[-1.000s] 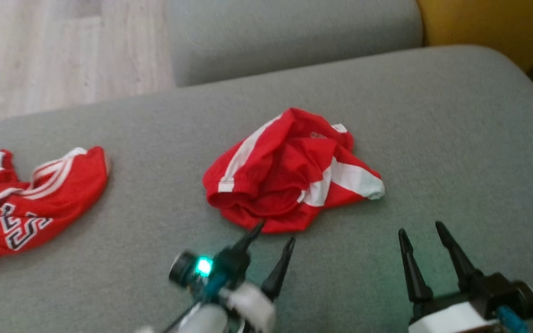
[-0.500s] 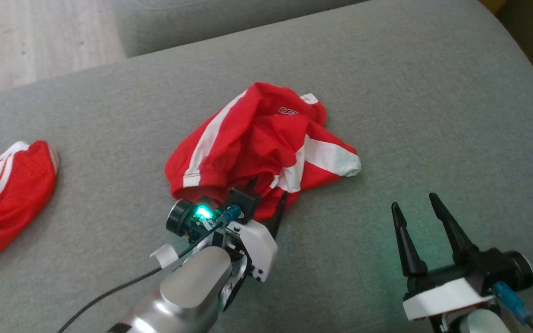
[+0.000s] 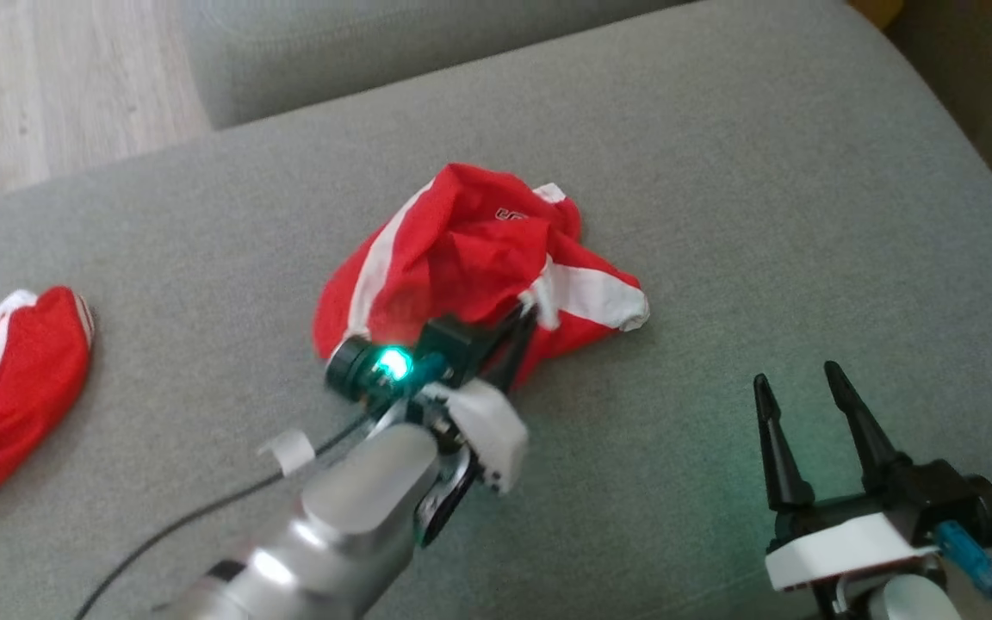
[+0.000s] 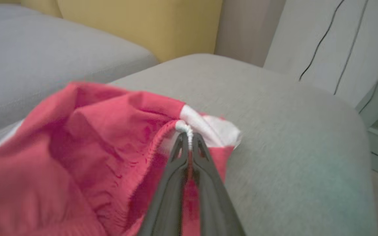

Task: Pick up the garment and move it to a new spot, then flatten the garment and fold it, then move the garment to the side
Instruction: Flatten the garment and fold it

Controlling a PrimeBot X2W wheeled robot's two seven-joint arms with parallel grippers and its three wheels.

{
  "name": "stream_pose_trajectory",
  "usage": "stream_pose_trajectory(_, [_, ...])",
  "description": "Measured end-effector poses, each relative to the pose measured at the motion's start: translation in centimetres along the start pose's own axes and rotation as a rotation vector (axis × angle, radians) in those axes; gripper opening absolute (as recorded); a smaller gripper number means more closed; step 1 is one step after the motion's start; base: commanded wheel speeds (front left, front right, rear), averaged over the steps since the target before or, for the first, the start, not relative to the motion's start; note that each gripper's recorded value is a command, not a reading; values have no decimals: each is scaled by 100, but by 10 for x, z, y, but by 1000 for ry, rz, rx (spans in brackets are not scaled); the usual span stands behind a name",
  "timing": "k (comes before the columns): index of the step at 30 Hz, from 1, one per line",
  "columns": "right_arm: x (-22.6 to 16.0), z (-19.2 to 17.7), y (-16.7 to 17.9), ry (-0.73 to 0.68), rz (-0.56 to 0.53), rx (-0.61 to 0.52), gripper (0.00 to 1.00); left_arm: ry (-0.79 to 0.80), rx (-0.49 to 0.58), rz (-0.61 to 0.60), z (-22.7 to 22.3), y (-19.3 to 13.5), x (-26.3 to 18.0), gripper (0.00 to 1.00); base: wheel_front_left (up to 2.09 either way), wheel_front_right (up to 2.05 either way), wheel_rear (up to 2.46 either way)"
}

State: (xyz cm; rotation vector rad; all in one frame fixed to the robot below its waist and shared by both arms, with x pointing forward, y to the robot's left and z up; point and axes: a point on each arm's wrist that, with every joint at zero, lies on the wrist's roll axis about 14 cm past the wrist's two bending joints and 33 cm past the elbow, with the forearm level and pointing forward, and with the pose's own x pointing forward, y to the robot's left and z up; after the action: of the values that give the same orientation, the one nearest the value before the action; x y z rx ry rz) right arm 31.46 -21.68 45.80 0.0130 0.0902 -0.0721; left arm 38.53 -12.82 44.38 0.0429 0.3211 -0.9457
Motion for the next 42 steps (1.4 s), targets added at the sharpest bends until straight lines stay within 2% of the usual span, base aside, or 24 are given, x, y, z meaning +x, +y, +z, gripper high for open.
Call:
stream_pose_trajectory(4, [-3, 6, 4, -26, 5, 8, 100, -114, 45, -85, 56, -16, 5, 0, 0, 0, 0])
stream_pose_trajectory(13, [-23, 13, 0, -63, -14, 35, 100, -481, 187, -251, 241, -59, -14, 0, 0, 0, 0])
stream_pose_trajectory(17, [-28, 9, 1, -57, -14, 41, 100, -539, 201, -238, 272, -58, -26, 0, 0, 0, 0])
stream_pose_trajectory(19, [-26, 9, 4, -56, -2, 53, 100, -519, 182, -209, 263, -44, -28, 0, 0, 0, 0])
stream_pose_trajectory(21, [-22, 8, 12, -52, 24, 61, 100, -458, 146, -157, 233, -20, -30, 0, 0, 0, 0])
stream_pose_trajectory(26, [-11, 5, 25, -38, 69, 71, 100, -221, -64, 4, 100, 44, -52, 0, 0, 0, 0])
stream_pose_trajectory(29, [-2, 1, 31, -20, 91, 75, 100, -146, -136, 80, 49, 66, -71, 0, 0, 0, 0])
stream_pose_trajectory(36, [49, -6, 47, 22, 160, 49, 100, -141, -187, 169, 24, 97, -87, 0, 0, 0, 0])
stream_pose_trajectory(39, [69, -12, 45, 52, 185, 1, 100, -132, -195, 182, 17, 103, -89, 0, 0, 0, 0])
stream_pose_trajectory(42, [98, -24, 35, 148, 203, -66, 100, -122, -217, 198, 9, 110, -92, 0, 0, 0, 0])
